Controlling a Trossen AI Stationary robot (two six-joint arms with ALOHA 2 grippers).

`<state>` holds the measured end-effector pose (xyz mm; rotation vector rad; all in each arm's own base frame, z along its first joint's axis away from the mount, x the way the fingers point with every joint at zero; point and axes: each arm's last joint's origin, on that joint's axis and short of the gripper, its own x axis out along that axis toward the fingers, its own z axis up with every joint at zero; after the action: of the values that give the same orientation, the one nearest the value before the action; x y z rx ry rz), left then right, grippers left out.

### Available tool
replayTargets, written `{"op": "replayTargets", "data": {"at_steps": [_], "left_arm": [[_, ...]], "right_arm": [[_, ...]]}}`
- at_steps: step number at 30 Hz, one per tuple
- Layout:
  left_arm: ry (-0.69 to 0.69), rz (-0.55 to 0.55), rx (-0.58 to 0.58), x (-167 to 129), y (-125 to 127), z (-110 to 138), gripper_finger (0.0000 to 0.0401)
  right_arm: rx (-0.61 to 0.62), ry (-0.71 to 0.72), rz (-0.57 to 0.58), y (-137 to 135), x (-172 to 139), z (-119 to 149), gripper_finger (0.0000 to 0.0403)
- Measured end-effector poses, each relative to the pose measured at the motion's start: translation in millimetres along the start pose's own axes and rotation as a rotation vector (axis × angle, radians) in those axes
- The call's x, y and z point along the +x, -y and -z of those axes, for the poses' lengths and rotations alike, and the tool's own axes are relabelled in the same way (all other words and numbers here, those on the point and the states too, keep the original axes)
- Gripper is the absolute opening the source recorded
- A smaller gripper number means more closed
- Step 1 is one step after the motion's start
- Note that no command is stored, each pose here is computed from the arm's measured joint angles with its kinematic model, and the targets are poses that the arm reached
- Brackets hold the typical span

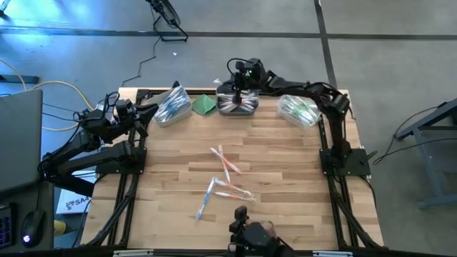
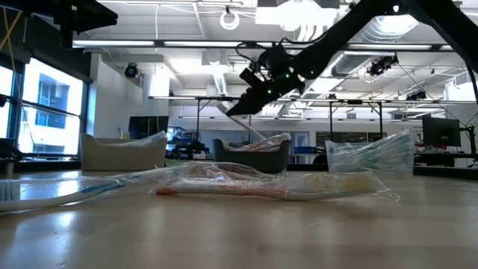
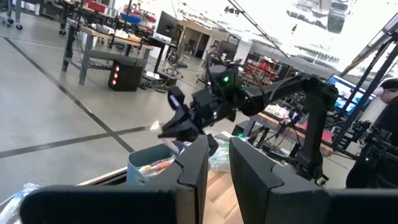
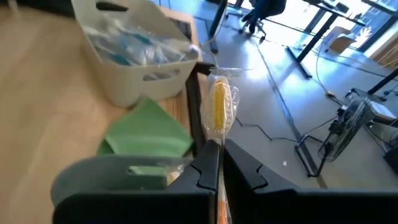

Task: Pick & Place Toothbrushes
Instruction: Put the orange toothbrush into the blue bin, then put the blue toothbrush into the gray bin

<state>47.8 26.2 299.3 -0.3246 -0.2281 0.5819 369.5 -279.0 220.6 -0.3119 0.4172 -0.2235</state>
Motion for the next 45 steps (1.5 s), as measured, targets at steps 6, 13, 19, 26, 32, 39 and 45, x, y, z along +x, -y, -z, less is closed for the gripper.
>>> {"op": "replayTargets", "data": {"at_steps": [6,13,19,26,32,39,45], "left_arm": [[0.0,0.0,0.0,0.0,0.0,0.0,0.0063],[0.0,0.0,0.0,0.0,0.0,0.0,0.0063],[0.0,0.0,0.0,0.0,0.0,0.0,0.0063],[-0.001,0.0,0.0,0.0,0.0,0.0,0.0063],[-0.001,0.0,0.0,0.0,0.0,0.1,0.0063],[-0.001,0.0,0.0,0.0,0.0,0.1,0.0063],[-0.001,0.0,0.0,0.0,0.0,0.1,0.0063]], "right_arm": [[-0.003,-0.017,-0.002,3.1,6.7,15.0,0.0003],[0.026,-0.064,-0.017,7.1,12.1,35.6,0.0003],[0.031,-0.072,-0.021,8.1,11.3,37.5,0.0003],[0.025,-0.115,0.04,6.3,12.7,36.9,0.0003],[0.031,-0.169,0.049,0.5,14.2,38.3,0.0004],[0.034,-0.179,0.043,-4.0,15.8,37.0,0.0066],[0.015,-0.217,0.12,-5.2,17.0,35.4,0.0116]]}}
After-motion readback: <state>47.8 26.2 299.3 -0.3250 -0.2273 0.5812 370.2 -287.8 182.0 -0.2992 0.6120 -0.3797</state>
